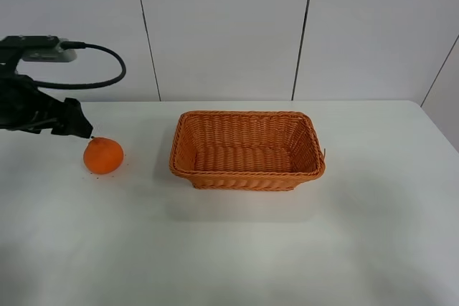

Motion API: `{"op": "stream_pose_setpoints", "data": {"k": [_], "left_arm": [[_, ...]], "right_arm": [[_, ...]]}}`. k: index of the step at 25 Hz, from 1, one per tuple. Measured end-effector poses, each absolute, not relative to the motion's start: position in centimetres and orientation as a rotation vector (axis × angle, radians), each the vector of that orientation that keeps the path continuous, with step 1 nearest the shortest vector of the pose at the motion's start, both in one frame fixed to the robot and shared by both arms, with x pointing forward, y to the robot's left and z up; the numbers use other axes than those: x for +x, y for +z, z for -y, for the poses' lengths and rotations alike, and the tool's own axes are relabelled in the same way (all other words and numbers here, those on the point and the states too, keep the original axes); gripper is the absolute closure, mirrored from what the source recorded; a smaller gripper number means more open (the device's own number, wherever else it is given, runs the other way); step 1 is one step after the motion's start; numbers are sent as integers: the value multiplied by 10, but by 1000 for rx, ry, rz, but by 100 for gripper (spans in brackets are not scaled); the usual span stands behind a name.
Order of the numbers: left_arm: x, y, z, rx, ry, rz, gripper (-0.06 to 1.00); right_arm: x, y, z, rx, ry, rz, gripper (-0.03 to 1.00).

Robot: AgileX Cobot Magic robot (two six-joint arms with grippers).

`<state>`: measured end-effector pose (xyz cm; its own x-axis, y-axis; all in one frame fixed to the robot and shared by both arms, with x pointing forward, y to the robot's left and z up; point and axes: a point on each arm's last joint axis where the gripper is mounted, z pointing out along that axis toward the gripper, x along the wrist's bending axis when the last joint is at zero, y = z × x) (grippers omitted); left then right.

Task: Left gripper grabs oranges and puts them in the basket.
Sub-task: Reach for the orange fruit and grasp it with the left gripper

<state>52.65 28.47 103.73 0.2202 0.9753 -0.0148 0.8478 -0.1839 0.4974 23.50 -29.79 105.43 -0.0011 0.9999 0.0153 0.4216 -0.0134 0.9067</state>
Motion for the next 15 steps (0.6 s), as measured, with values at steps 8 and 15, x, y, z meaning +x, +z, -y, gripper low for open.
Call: {"op": "stream_pose_setpoints", "data": {"k": [8, 15], "left_arm": [[601, 991, -283, 2176, 352, -1713, -5], [633, 960, -284, 2224, 321, -1727, -5]], "right_arm": [[235, 1054, 298, 1532, 985, -1519, 27], [235, 1054, 298, 1532, 985, -1519, 27]]}}
